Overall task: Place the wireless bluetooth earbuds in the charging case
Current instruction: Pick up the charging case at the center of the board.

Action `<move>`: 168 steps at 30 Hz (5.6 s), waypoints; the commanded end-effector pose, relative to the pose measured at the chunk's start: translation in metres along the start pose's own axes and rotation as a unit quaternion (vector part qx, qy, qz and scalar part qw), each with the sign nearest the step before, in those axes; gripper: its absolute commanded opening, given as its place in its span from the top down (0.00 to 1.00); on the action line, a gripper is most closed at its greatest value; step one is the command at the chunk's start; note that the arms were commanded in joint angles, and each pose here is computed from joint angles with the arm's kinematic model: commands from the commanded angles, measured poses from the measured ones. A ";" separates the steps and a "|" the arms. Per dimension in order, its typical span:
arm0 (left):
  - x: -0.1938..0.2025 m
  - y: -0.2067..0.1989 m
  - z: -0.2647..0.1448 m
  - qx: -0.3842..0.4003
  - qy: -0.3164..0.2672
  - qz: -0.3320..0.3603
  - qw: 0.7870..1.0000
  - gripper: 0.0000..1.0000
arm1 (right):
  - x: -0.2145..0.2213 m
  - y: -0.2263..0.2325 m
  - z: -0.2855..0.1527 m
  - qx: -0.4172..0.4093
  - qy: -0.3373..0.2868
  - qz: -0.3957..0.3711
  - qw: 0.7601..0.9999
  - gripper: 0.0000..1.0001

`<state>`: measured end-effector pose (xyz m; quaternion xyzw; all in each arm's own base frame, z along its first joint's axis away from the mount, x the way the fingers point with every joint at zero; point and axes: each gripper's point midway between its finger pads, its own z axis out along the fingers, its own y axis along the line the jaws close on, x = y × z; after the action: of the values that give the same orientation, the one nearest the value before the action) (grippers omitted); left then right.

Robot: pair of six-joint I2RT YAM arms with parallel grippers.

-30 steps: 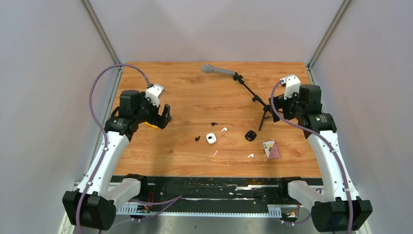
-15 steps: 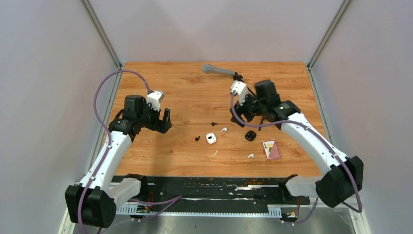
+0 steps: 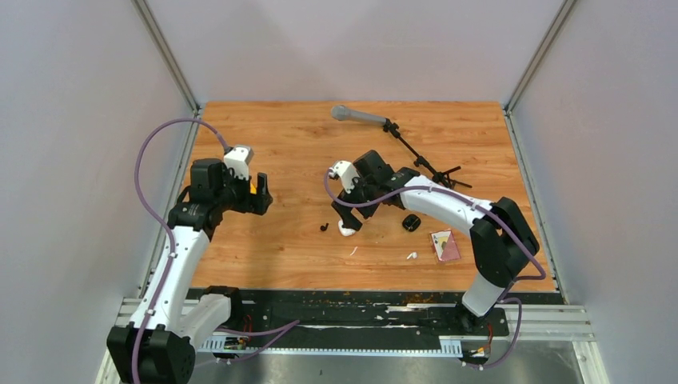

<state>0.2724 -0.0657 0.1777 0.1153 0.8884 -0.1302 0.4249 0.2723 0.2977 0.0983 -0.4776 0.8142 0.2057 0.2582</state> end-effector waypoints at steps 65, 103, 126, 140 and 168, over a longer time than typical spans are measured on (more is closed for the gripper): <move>-0.002 -0.001 0.011 0.009 -0.032 -0.061 0.998 0.08 | 0.034 0.014 0.065 0.036 0.068 -0.017 0.997 0.42; -0.172 -0.220 -0.069 0.415 -0.218 0.162 0.868 0.21 | -0.178 0.032 -0.234 0.343 -0.270 -0.546 0.715 1.00; -0.177 -0.249 -0.078 0.467 -0.246 0.175 0.831 0.44 | -0.184 0.049 -0.230 0.349 -0.290 -0.591 0.667 0.99; -0.172 -0.252 -0.067 0.474 -0.237 0.170 0.831 0.42 | -0.189 0.046 -0.239 0.382 -0.297 -0.589 0.647 0.98; -0.170 -0.254 -0.068 0.485 -0.257 0.186 0.815 1.00 | -0.152 0.032 -0.220 0.316 -0.220 -0.535 0.752 0.33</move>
<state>0.2495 -0.2988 0.3779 0.4176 0.5563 -0.4926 0.5230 0.2624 0.3018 0.3870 -0.6485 0.2820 -0.1856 0.6822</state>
